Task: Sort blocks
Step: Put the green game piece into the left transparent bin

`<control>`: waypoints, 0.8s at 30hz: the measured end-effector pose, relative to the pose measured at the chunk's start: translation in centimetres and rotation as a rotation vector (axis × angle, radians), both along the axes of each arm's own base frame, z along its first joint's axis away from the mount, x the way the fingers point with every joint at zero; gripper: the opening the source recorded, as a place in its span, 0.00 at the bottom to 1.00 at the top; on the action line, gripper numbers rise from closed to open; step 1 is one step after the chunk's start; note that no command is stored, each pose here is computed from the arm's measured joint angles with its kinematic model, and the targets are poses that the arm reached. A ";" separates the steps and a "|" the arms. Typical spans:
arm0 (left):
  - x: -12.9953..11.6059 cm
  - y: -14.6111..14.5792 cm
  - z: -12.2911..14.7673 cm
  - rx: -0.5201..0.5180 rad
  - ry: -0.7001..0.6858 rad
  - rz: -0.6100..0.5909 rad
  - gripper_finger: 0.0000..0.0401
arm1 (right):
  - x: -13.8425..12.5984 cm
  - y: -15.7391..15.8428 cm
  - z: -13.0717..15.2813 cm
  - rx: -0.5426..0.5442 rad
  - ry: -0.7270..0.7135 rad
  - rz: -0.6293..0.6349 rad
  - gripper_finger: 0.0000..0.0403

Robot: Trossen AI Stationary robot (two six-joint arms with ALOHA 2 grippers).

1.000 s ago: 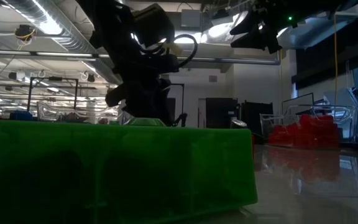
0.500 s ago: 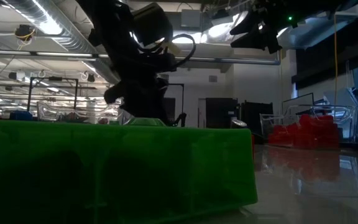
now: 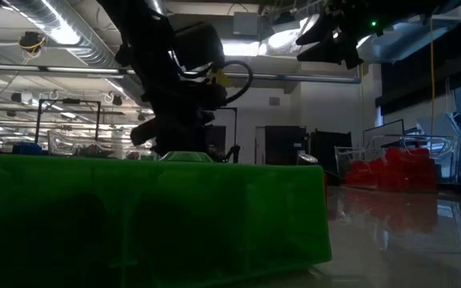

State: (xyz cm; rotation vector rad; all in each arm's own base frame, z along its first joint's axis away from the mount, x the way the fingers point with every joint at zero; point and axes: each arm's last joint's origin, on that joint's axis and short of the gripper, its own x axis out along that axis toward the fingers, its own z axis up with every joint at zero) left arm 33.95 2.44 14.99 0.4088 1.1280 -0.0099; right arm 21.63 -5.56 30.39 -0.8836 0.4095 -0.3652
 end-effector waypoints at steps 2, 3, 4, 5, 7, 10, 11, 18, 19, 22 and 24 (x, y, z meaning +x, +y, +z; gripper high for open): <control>0.0 0.2 -0.3 -0.008 0.005 0.020 0.61 | 0.0 0.0 0.0 0.000 -0.001 0.000 0.77; 0.1 0.2 -0.4 -0.013 0.000 0.034 0.61 | 0.0 0.0 0.0 0.000 0.000 0.000 0.77; 0.2 0.3 -0.4 -0.019 -0.005 0.047 0.61 | 0.0 0.0 0.0 0.000 -0.001 0.000 0.77; 0.2 0.3 -0.4 -0.027 -0.011 0.063 0.61 | 0.0 0.0 0.0 0.000 0.000 0.000 0.77; 0.3 0.3 -0.4 -0.039 -0.028 0.093 0.61 | 0.0 0.0 0.0 0.000 -0.001 0.000 0.77; 0.3 0.3 -0.4 -0.042 -0.033 0.099 0.61 | 0.0 0.0 0.0 0.000 -0.001 0.000 0.77; 0.3 0.3 -0.5 -0.047 -0.032 0.096 0.60 | 0.0 0.0 0.0 0.000 -0.001 0.000 0.77; 0.2 0.3 -0.6 -0.102 -0.036 0.140 0.47 | 0.0 0.0 0.0 0.000 -0.001 0.000 0.77; 0.2 0.2 -0.6 -0.105 -0.034 0.144 0.44 | 0.0 0.0 0.0 0.000 -0.001 0.000 0.77; 0.2 0.3 -0.6 -0.108 -0.030 0.151 0.34 | 0.0 0.0 0.0 0.000 -0.001 0.000 0.77; 0.1 0.4 -0.6 -0.108 -0.028 0.155 0.28 | 0.0 0.0 0.0 0.000 -0.001 0.000 0.77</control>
